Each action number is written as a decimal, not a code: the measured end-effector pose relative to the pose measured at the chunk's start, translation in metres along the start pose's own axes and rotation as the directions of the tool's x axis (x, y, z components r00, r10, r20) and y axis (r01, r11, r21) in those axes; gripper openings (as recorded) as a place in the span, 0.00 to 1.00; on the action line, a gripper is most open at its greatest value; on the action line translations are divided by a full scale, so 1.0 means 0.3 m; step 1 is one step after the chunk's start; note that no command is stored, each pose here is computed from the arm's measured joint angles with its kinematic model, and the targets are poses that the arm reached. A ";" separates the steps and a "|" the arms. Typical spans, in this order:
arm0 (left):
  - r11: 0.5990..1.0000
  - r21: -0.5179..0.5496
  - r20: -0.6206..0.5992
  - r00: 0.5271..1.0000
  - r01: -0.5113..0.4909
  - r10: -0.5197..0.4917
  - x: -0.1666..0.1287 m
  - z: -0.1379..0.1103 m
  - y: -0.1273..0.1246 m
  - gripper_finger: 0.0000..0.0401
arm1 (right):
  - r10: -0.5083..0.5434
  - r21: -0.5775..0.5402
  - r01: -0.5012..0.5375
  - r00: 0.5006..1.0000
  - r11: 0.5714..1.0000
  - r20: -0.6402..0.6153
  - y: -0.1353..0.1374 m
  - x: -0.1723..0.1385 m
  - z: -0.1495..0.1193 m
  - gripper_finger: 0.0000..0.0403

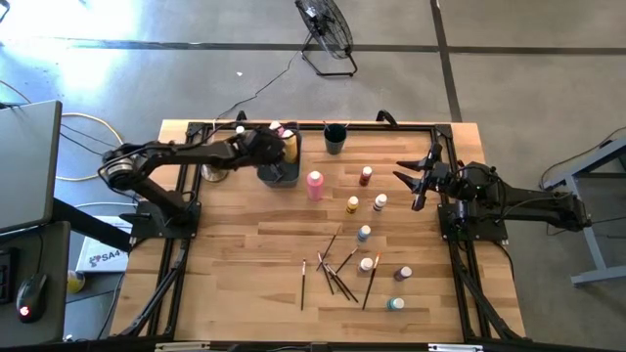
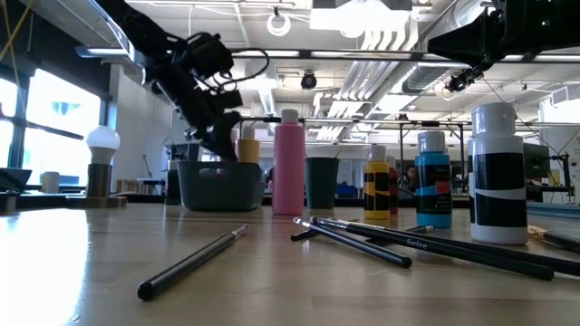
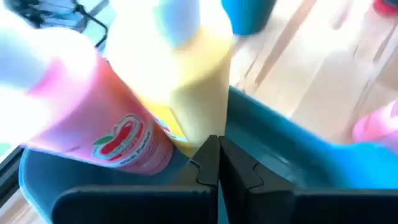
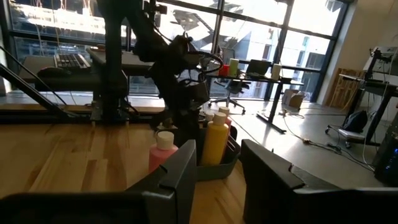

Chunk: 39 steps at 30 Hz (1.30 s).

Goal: Pick & Place Paint Supplies
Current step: Put the large pink paint bottle into the green bin

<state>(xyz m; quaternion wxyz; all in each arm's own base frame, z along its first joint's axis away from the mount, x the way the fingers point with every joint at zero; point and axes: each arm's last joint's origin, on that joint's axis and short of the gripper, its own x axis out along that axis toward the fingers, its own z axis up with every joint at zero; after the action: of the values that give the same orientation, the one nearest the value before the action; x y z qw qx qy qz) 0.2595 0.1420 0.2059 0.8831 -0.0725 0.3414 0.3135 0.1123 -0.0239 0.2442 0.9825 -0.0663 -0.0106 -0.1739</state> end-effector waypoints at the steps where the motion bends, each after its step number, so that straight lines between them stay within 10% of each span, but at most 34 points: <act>1: 1.000 -0.026 0.009 1.000 -0.006 0.006 -0.010 0.004 -0.006 0.00 | -0.001 0.000 0.001 1.000 1.000 0.000 0.000 0.000 0.000 0.30; 19: 0.945 -0.320 -0.008 0.997 -0.074 0.076 -0.023 -0.014 -0.073 0.00 | 0.001 -0.002 -0.001 1.000 1.000 -0.009 0.000 0.000 -0.003 0.30; 39: 0.923 -0.375 -0.005 0.996 -0.089 0.094 0.028 -0.031 -0.139 0.00 | 0.001 -0.003 -0.001 1.000 1.000 -0.013 0.000 0.000 -0.004 0.30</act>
<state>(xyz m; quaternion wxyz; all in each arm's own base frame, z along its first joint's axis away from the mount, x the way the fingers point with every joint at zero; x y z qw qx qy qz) 0.2843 0.1101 0.1899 0.8396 -0.2217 0.2724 0.4145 0.1124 -0.0239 0.2429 0.9825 -0.0667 -0.0039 -0.1738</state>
